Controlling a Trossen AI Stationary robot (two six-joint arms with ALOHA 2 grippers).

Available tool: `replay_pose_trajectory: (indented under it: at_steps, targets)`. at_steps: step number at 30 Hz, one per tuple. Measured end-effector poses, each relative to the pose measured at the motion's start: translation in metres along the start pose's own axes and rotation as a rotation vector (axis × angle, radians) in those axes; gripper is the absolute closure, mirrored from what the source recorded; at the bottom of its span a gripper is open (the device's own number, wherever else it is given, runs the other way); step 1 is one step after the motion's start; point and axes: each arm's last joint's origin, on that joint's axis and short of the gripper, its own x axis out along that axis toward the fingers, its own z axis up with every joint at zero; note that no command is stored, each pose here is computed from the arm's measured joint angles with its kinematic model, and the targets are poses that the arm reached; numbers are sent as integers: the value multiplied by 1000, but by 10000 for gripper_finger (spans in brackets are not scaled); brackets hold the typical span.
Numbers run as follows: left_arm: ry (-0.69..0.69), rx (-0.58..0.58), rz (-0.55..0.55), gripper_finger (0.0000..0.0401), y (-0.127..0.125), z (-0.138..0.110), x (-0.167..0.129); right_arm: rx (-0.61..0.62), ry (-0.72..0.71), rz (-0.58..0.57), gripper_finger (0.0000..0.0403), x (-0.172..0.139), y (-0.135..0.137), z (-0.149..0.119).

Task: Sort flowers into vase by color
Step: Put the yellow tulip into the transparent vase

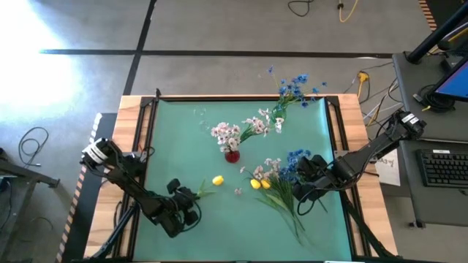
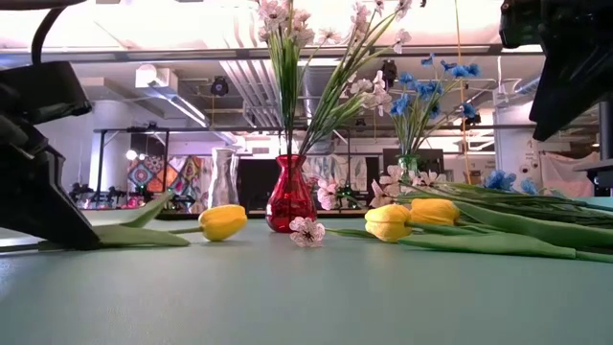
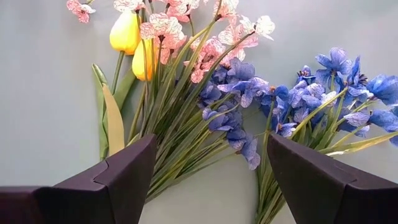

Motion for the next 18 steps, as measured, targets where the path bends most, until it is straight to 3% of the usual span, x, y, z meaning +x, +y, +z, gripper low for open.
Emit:
replay_pose_trajectory:
  at_steps: [7, 18]
  targets:
    - [-14, 15, 2, 400, -9, 8, -8, 0, 0, 0, 106, 0, 0, 0]
    - [-350, 17, -39, 401, -13, 52, -65, 0, -4, 9, 106, 0, 1, 0]
